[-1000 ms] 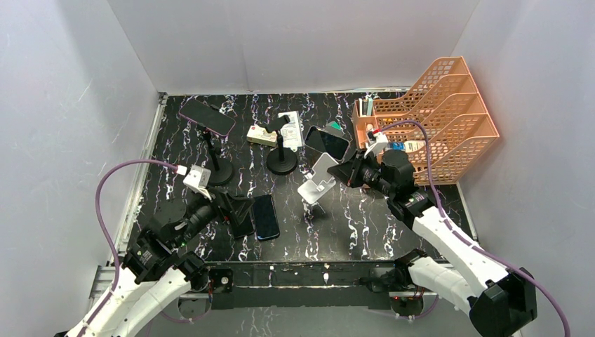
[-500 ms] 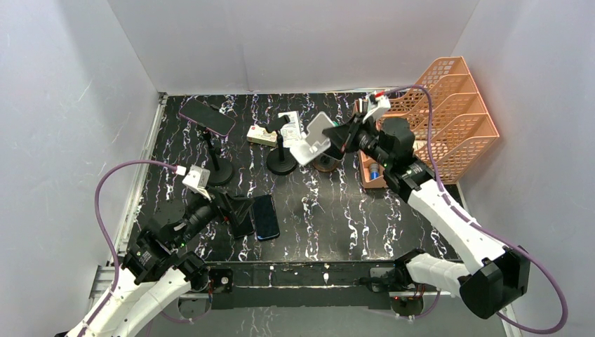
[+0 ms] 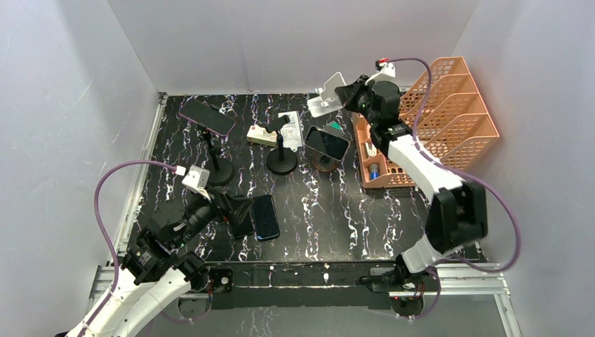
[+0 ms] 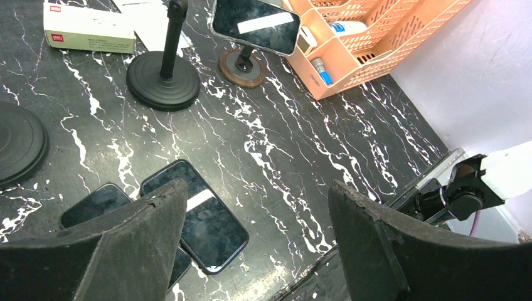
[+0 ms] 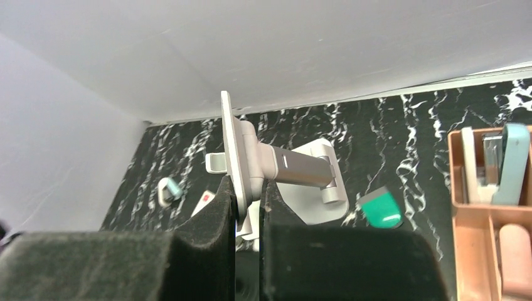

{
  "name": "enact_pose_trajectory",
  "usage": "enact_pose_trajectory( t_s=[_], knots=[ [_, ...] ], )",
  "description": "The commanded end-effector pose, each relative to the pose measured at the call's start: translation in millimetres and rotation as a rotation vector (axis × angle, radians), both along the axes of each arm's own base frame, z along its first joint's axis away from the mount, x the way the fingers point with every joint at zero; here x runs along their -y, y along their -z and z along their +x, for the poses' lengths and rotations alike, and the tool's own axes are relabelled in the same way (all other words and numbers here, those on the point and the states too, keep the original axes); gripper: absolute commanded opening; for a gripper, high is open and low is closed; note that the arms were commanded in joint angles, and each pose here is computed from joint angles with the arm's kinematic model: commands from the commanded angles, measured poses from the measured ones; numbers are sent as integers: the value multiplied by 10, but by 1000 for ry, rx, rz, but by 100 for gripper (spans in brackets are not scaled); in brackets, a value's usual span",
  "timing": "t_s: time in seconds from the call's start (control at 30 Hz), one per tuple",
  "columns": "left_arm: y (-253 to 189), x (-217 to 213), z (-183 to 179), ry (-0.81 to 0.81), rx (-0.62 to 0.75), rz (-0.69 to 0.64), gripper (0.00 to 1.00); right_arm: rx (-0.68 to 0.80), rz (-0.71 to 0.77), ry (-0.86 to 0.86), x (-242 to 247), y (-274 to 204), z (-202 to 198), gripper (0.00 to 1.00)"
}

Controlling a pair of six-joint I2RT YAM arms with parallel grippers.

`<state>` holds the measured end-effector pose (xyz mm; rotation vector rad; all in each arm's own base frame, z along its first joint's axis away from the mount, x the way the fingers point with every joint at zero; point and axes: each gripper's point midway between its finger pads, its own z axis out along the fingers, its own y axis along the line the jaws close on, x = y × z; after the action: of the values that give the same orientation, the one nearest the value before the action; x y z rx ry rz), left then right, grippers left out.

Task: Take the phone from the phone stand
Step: Place the phone stand at the center of the board.

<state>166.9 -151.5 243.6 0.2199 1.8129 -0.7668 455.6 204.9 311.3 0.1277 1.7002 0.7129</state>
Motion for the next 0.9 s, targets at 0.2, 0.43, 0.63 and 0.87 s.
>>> enact_pose_trajectory(
  t_s=[0.2, 0.43, 0.63, 0.87],
  knots=[
    [-32, -47, 12, -19, 32, -7, 79, 146, 97, -84, -183, -87, 965, 1],
    [-2, -7, 12, 0, 19, 6, 79, 53, 103, -174, -440, 501, 1276, 1],
    [-11, -12, 10, -1, 24, 3, 79, -23, 89, -234, -560, 859, 1311, 1],
    [-19, -10, 6, 2, 28, 2, 79, -97, 65, -252, -561, 1216, 1237, 1]
  ],
)
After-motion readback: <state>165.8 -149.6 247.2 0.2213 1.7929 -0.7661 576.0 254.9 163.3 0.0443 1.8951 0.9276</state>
